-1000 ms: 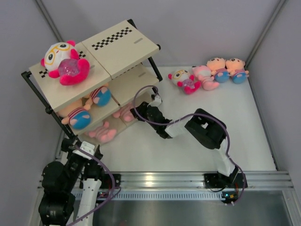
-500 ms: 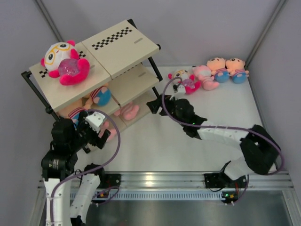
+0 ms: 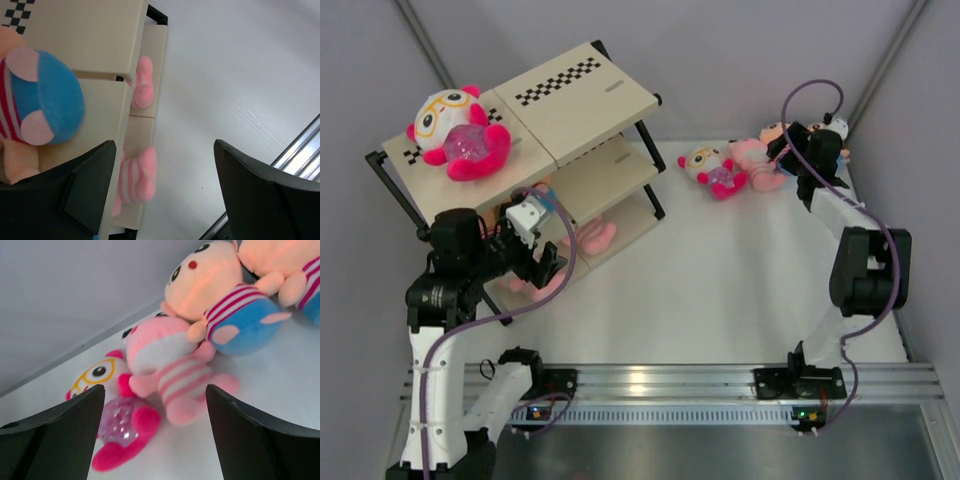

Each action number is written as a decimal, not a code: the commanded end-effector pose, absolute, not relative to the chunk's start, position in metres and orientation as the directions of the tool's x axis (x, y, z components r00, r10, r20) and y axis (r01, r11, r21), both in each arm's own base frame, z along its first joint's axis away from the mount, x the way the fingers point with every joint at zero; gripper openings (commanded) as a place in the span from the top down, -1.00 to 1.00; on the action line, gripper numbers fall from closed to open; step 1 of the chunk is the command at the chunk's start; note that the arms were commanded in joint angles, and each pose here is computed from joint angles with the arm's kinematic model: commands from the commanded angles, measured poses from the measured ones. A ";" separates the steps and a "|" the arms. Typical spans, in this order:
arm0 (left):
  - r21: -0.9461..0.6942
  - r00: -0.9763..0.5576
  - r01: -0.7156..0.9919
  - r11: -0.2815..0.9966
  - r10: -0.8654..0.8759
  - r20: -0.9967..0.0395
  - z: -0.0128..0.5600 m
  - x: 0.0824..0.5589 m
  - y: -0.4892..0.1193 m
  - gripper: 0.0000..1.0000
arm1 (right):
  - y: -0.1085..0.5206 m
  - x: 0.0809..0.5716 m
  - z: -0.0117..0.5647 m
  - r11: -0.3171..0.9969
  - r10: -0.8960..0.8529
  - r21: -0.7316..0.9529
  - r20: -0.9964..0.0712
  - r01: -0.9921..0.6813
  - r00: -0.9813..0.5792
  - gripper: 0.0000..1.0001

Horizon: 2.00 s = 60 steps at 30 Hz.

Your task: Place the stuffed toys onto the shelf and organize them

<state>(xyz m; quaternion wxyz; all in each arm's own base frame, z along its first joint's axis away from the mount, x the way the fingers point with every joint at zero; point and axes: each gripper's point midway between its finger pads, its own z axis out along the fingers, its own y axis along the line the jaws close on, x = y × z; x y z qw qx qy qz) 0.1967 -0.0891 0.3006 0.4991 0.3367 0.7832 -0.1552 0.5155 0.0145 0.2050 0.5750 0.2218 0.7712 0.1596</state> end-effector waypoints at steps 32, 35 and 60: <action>0.096 -0.294 0.691 0.717 0.400 -0.868 0.276 0.191 -0.087 -0.72 | -0.024 0.510 0.188 0.876 0.427 0.343 -0.878 0.340 -0.216 1.00; 0.116 -0.282 0.687 0.717 0.411 -0.867 0.275 0.182 -0.085 -0.71 | -0.031 0.486 0.244 0.898 0.363 0.313 -0.925 0.310 -0.117 1.00; 0.321 -0.261 0.479 0.817 0.481 -0.837 0.255 0.141 -0.036 -0.85 | 0.210 0.338 0.258 0.884 0.300 0.346 -0.936 -0.315 -0.184 1.00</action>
